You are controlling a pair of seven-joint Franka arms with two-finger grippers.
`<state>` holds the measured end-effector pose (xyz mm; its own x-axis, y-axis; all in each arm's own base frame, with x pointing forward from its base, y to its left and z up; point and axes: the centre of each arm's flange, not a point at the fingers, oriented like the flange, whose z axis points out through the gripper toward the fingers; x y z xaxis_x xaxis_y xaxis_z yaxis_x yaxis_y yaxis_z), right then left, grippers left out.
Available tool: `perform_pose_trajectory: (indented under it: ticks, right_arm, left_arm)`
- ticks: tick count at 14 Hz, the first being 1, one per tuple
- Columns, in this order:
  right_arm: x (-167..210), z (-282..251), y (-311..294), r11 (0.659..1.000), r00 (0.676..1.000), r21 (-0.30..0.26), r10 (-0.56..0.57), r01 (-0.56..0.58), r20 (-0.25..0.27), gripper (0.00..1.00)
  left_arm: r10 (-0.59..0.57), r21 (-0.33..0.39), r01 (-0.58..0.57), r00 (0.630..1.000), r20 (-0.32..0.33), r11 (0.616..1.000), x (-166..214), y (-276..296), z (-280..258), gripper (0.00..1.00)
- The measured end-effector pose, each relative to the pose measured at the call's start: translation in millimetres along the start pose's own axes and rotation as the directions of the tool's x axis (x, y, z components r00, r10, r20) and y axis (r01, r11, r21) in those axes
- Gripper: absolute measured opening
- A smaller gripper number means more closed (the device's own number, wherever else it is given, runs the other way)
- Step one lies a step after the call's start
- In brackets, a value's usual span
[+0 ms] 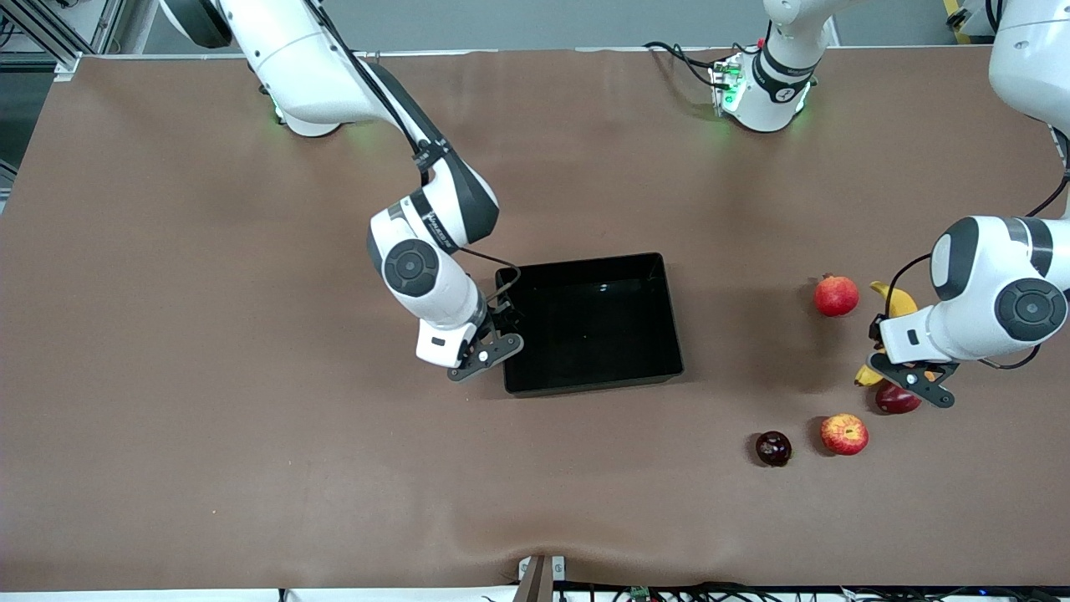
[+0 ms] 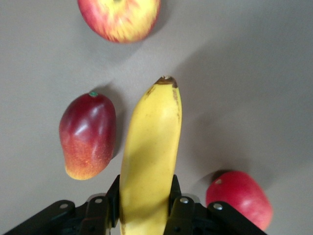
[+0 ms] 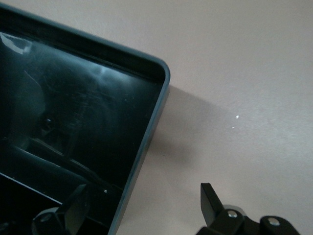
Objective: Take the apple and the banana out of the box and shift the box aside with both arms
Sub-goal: 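Place the banana by the apples while the right gripper grasps the box rim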
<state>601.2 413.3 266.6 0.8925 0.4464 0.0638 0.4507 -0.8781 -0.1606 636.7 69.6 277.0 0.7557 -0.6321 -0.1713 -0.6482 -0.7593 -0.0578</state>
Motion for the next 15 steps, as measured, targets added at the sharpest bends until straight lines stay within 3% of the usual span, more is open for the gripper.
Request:
perform_pose_trajectory:
  ticks: [4,5,12,15]
  right_arm:
    - [-2,30,-1,1.000,1.000,-0.007,-0.003,0.004,0.003,1.00]
    - [-3,34,-3,1.000,1.000,-0.008,-0.007,0.007,0.005,0.93]
    - [-4,36,-4,1.000,1.000,-0.013,-0.005,0.005,0.005,0.14]
    - [1,19,12,0.999,0.999,-0.033,0.032,-0.032,-0.008,0.05]
  left_arm:
    - [0.033,-0.013,-0.034,0.998,-0.044,0.999,-28,-6,40,0.40]
    - [0.032,-0.013,-0.033,0.998,-0.061,0.999,-31,-3,49,0.40]
    - [0.015,-0.021,-0.019,0.988,-0.153,1.000,-43,9,96,0.40]
    - [0.019,-0.010,-0.021,0.981,-0.192,1.000,-37,10,101,0.40]
